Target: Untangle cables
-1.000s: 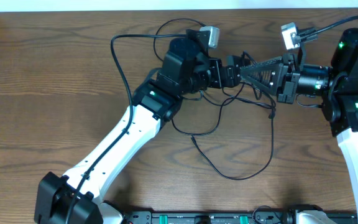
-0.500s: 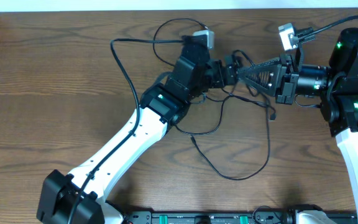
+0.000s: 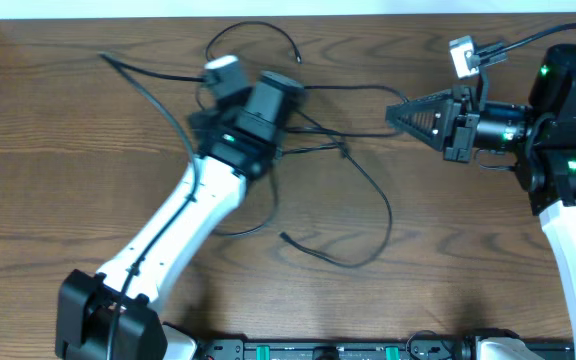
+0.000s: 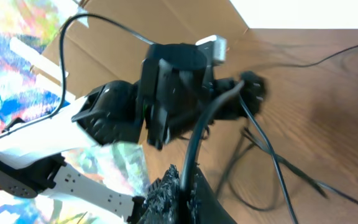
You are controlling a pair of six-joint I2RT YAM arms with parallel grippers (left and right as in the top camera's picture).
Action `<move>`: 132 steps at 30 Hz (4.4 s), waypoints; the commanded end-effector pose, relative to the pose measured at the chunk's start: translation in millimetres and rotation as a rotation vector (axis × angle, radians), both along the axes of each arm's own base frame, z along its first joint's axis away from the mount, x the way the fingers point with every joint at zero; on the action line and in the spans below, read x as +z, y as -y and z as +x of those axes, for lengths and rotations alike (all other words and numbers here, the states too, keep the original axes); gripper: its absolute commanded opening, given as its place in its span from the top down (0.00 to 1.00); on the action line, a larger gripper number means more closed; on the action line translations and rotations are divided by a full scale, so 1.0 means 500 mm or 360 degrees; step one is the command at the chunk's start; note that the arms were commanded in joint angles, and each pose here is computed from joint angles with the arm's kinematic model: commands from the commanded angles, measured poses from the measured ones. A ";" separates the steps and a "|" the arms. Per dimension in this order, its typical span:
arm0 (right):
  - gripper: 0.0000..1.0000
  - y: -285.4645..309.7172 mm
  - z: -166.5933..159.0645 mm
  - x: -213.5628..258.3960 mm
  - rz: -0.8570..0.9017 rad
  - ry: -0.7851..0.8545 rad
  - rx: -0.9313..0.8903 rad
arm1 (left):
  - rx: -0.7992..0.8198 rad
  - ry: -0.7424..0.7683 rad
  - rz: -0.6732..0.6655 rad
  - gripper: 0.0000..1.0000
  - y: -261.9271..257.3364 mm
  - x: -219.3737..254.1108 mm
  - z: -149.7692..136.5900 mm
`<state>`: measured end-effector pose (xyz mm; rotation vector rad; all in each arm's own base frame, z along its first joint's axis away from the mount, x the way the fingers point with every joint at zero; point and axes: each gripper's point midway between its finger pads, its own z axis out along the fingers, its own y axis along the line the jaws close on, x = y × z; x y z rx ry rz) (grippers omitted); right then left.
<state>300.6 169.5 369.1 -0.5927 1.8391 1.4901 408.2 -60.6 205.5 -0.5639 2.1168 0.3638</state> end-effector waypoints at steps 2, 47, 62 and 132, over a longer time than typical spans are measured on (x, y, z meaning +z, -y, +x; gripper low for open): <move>0.99 0.052 0.007 0.023 0.0030 0.0034 -0.0087 | 0.0431 -0.0092 0.0247 0.04 -0.205 0.001 -0.024; 0.27 -0.212 0.102 -0.259 -0.0451 0.0191 0.0150 | -0.0544 0.0226 -0.0701 0.92 -0.025 0.225 -0.139; 0.04 -0.331 0.083 -0.430 -0.0800 -0.0029 0.0084 | -0.0086 -0.0171 -0.0237 0.63 -0.150 0.107 -0.163; 0.04 -0.522 -0.003 -0.619 -0.0830 -0.0473 0.0001 | 0.0406 -0.0393 -0.0286 0.21 -0.293 0.021 -0.193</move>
